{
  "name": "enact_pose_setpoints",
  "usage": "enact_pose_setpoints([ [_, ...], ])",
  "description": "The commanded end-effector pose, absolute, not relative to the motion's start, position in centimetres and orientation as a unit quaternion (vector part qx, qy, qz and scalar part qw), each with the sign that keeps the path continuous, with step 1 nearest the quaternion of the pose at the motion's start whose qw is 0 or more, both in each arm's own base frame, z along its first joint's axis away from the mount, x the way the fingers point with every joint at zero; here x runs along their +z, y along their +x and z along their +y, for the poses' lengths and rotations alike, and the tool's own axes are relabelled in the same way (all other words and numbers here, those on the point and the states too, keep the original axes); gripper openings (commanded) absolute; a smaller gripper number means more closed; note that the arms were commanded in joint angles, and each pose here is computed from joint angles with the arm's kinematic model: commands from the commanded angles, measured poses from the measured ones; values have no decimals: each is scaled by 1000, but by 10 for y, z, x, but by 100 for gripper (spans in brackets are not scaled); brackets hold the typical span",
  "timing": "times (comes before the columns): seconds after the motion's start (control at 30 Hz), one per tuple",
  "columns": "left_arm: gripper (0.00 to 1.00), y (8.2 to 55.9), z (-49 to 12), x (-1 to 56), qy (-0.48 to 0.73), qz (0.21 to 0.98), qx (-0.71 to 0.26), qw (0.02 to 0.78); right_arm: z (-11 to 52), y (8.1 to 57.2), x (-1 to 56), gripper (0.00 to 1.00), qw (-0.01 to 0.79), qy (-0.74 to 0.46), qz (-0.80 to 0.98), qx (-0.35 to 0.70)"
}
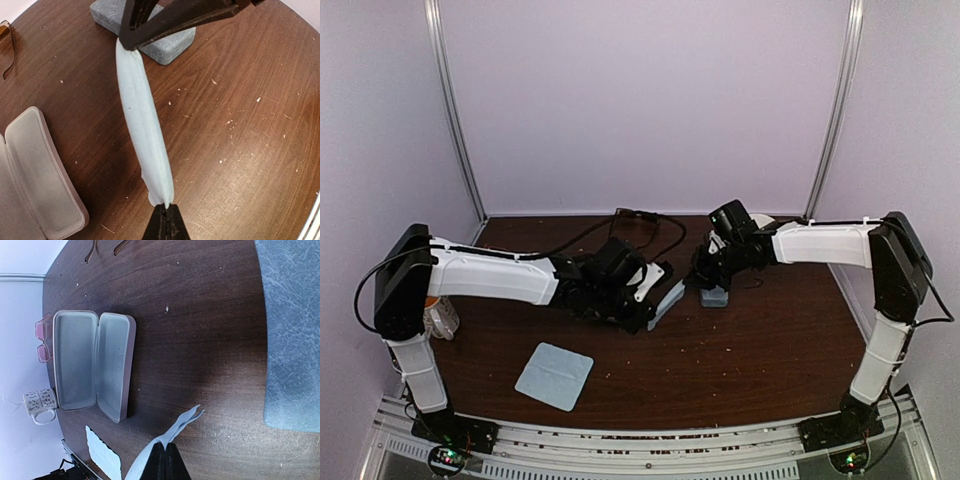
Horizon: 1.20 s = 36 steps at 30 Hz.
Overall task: Organize the sunglasses
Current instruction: Place the glasses cleaning cloth in the sunglasses case.
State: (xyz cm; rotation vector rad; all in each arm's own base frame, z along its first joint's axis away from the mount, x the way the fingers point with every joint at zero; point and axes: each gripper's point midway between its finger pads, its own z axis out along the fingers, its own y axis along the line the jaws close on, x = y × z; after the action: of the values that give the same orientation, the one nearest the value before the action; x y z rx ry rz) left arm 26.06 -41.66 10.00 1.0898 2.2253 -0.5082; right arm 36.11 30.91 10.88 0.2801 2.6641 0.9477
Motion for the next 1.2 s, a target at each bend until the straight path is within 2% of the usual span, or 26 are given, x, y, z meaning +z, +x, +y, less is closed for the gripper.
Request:
enact_pose_setpoints([
  [0.0,0,270,-407,90,369,863,-180,293,322,367,111,0,150,84,930,325],
  [0.47,0,288,-372,59,295,901,-182,260,362,390,100,0,140,58,936,316],
  [1.17,0,315,-345,46,244,918,-168,262,398,429,95,0,162,45,930,326],
])
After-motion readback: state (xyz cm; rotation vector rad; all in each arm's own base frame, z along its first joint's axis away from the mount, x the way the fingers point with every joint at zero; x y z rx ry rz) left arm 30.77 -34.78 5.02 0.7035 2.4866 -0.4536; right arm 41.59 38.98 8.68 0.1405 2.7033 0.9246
